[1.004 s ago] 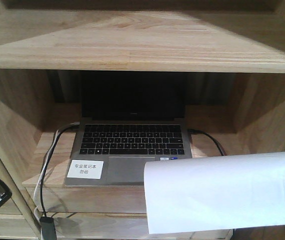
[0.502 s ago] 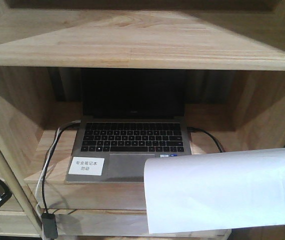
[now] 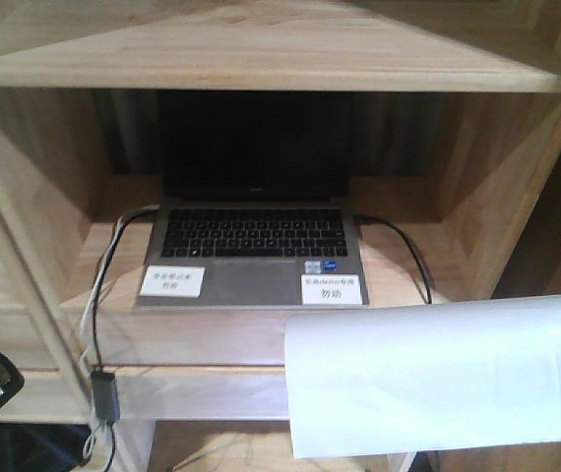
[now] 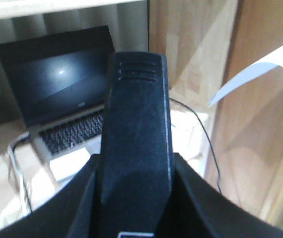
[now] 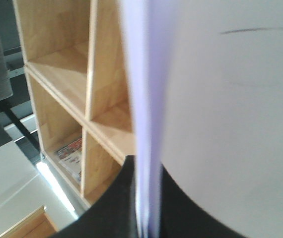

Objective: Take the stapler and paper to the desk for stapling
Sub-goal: 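Drive the base away from the shelf, turning toward the wooden desk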

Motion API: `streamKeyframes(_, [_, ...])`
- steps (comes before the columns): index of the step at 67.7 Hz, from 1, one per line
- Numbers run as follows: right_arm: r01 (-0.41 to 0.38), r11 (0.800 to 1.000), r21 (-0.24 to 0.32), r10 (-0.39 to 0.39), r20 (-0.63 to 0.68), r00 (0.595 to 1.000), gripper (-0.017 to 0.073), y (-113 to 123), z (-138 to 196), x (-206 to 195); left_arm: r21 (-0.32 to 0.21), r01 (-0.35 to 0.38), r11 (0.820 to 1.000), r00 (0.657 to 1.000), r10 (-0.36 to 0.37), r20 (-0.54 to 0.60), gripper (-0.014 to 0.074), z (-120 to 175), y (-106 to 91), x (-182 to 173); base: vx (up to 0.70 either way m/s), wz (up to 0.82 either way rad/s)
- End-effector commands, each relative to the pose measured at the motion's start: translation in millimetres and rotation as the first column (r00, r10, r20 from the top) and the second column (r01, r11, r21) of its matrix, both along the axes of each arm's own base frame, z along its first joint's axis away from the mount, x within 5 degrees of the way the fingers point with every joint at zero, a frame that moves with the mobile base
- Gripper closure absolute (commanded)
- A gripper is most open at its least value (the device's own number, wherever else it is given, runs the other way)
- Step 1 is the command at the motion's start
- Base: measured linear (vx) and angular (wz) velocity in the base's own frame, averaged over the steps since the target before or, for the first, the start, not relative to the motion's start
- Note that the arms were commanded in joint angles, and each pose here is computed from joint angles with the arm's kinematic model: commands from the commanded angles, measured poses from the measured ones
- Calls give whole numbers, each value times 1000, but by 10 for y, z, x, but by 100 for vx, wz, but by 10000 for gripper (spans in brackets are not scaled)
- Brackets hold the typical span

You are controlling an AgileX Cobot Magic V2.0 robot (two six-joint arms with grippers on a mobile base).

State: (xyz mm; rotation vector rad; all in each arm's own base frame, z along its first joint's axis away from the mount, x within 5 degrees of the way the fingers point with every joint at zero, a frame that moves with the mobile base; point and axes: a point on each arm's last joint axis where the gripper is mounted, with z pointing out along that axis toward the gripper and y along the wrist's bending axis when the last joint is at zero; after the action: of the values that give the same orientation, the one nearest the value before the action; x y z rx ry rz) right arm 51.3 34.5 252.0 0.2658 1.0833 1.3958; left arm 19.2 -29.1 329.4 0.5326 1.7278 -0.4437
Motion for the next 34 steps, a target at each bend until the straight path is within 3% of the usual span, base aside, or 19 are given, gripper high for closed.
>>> streamKeyframes(1, [-8,1000,8,7,43,999,562,3,23,-19,-96,-15,995,995,25,101,600,193,8,15,-19,11])
streamKeyframes(34, [-8,1000,8,7,43,999,562,3,23,-19,-96,-15,995,995,25,101,600,193,8,15,-22,6])
